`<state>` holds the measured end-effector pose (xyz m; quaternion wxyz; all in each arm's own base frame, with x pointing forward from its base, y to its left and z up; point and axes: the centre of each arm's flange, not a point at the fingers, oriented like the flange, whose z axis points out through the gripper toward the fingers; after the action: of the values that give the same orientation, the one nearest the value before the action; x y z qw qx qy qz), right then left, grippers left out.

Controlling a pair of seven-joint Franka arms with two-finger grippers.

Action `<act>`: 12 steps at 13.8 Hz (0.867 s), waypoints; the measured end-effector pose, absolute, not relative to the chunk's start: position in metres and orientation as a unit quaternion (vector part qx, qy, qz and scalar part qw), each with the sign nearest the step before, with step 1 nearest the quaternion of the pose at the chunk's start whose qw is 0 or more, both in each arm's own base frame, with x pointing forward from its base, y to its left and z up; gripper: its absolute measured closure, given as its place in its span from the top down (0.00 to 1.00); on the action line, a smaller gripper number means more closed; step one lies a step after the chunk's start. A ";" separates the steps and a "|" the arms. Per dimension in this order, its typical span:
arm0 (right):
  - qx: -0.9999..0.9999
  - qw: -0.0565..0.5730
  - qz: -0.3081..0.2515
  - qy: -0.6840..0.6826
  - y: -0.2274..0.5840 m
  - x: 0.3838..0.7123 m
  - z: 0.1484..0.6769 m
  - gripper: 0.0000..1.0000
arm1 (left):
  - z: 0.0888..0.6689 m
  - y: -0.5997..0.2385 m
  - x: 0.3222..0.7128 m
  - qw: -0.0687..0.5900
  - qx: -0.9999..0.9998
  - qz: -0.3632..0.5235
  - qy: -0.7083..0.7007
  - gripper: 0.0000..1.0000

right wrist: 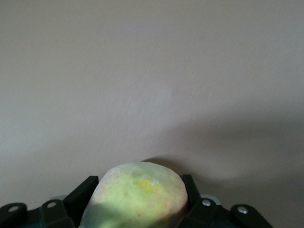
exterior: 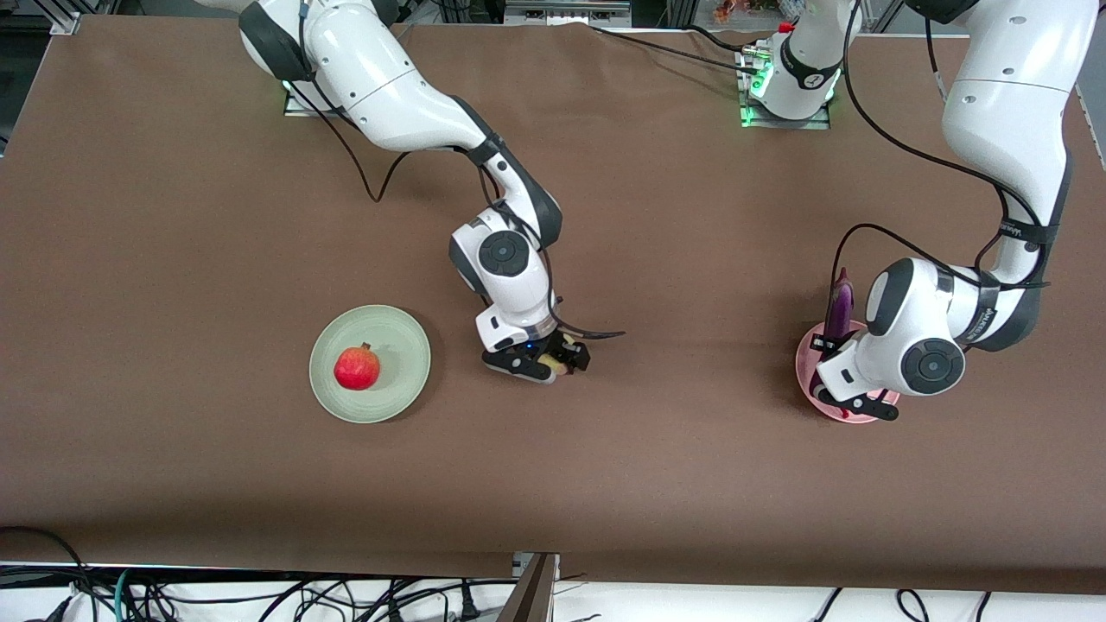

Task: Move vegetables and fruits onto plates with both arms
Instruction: 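Carry the eggplant to the pink plate while the right gripper carries the peach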

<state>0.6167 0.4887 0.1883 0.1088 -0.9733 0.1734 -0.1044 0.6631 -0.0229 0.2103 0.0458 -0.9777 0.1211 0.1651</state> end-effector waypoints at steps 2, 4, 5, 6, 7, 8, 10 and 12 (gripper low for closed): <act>-0.981 0.081 -0.092 0.148 0.455 0.644 0.215 0.77 | 0.213 -0.025 0.666 0.045 -0.978 0.161 0.122 0.38; -0.991 0.063 -0.059 0.098 0.401 0.673 0.257 0.77 | 0.213 -0.026 0.667 0.044 -0.978 0.160 0.122 0.37; -0.995 0.058 -0.040 0.069 0.368 0.686 0.275 0.77 | 0.213 -0.026 0.667 0.044 -0.979 0.160 0.122 0.43; -0.997 0.053 -0.025 0.044 0.334 0.697 0.286 0.77 | 0.214 -0.025 0.668 0.044 -0.979 0.159 0.122 0.53; -0.998 0.049 -0.014 0.026 0.301 0.705 0.289 0.77 | 0.216 -0.025 0.670 0.045 -0.979 0.156 0.121 0.61; -0.999 0.046 -0.003 0.016 0.275 0.708 0.283 0.77 | 0.220 -0.025 0.673 0.045 -0.980 0.151 0.120 0.72; -0.999 0.038 0.016 0.011 0.251 0.702 0.255 0.77 | 0.230 -0.026 0.679 0.044 -0.982 0.141 0.120 0.90; -0.999 0.034 0.025 0.011 0.250 0.689 0.225 0.78 | 0.242 -0.030 0.684 0.043 -0.983 0.130 0.121 1.00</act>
<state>0.6887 0.2503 0.2248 0.0342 -0.9991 0.0109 0.0246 0.6841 -0.0301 0.2418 0.0432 -0.9831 0.1214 0.1303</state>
